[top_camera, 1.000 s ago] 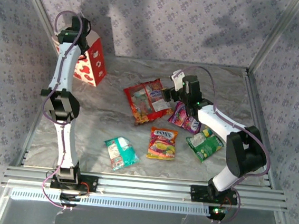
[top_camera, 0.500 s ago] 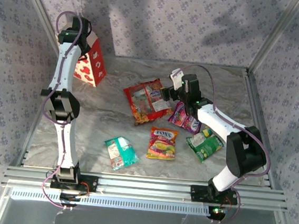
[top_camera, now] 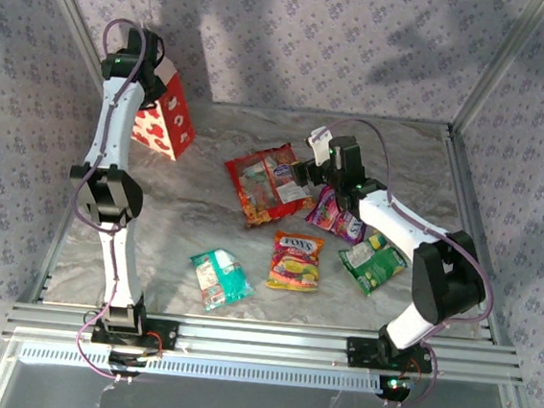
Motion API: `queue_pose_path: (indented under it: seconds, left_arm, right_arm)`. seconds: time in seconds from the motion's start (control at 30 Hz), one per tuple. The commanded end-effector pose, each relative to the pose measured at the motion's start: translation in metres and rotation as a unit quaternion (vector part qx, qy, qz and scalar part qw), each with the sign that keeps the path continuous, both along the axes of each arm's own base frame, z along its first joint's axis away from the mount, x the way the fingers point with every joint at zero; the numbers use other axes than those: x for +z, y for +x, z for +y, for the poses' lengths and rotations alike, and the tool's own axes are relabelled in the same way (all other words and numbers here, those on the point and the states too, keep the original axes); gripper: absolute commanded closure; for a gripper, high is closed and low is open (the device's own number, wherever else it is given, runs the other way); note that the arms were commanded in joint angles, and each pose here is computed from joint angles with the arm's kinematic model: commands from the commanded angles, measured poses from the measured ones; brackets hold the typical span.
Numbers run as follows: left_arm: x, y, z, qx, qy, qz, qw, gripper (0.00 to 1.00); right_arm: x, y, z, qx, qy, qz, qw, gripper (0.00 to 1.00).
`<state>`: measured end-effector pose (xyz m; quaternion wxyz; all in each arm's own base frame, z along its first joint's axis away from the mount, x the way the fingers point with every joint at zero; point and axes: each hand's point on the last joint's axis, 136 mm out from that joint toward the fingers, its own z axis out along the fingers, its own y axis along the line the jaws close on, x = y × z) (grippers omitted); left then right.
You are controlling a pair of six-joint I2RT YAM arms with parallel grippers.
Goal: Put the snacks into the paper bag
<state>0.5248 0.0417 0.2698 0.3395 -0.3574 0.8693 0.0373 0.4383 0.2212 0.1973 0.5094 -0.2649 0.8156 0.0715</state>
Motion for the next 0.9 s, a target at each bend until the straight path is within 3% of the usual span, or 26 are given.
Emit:
queue_pose_path:
  seconds: [0.0, 0.33, 0.4, 0.57, 0.87]
  left_arm:
    - [0.030, -0.022, -0.011, -0.052, -0.003, -0.004, 0.999, 0.76]
    - [0.027, -0.052, -0.018, -0.101, 0.005, 0.038, 0.994, 0.80]
    - [0.026, -0.053, -0.015, -0.097, 0.010, 0.038, 0.995, 0.69]
    - [0.039, -0.045, -0.021, -0.110, -0.003, 0.007, 0.994, 0.60]
    - [0.069, -0.039, -0.012, -0.078, -0.003, -0.052, 0.996, 0.54]
  right_arm:
    - [0.022, -0.005, 0.005, 0.005, 0.015, -0.013, 1.000, 0.00]
    - [0.028, -0.011, 0.006, 0.002, 0.022, -0.011, 1.000, 0.00]
    - [0.029, -0.012, 0.007, 0.004, 0.021, -0.012, 1.000, 0.00]
    - [0.033, -0.016, 0.008, 0.007, 0.019, -0.017, 1.000, 0.00]
    - [0.034, -0.015, 0.014, 0.015, 0.016, -0.015, 1.000, 0.00]
